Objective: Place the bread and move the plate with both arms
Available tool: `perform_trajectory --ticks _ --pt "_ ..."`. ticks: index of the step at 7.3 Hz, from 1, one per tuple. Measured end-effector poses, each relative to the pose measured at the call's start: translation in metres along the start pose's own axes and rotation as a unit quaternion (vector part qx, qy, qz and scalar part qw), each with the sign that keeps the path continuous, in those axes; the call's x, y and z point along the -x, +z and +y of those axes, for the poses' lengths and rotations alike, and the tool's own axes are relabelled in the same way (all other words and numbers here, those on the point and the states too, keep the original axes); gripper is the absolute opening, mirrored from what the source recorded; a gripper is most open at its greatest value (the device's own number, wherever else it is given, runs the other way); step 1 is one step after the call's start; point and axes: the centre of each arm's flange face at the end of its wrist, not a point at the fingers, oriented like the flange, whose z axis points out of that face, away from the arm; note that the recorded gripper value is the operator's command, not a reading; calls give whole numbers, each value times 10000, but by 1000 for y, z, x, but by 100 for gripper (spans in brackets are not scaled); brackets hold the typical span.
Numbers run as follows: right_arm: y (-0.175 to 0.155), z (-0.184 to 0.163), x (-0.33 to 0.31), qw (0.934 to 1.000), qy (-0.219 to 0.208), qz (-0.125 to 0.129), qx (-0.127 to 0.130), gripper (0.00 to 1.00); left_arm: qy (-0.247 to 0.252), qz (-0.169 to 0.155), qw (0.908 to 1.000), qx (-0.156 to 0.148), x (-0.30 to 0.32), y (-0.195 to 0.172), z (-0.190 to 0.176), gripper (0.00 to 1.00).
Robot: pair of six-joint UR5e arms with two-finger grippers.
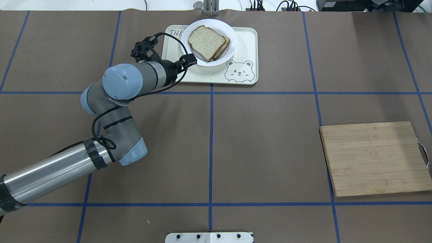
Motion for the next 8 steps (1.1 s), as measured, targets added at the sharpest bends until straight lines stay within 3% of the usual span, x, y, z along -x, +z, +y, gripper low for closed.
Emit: perform_trajectory --ticks 1,2,3,4,5,6,7,8 --pt "0 0 0 10000 -3 -1 -4 100 741 -504 9957 229 -8 -21 -3 99" --pt "0 0 0 10000 -2 -2 -3 100 1718 -1164 9774 400 -9 -46 -14 99" --pt "0 1 0 10000 1 -5 0 100 2746 -1825 9424 568 4 -77 -42 100" --pt "1 2 0 10000 7 -13 6 100 3649 -2352 8978 735 33 -112 -87 100" --pt "2 3 0 10000 11 -25 12 100 4238 -2708 8592 945 75 -149 -145 100" --pt "3 4 -1 10000 14 -31 19 100 4409 -2859 8408 1300 128 -192 -216 100" --pt "4 5 -2 10000 19 -34 29 100 4302 -2791 8411 1721 186 -234 -284 100" --pt "5 5 -2 10000 22 -35 36 100 4100 -2668 8471 2075 254 -270 -338 100"
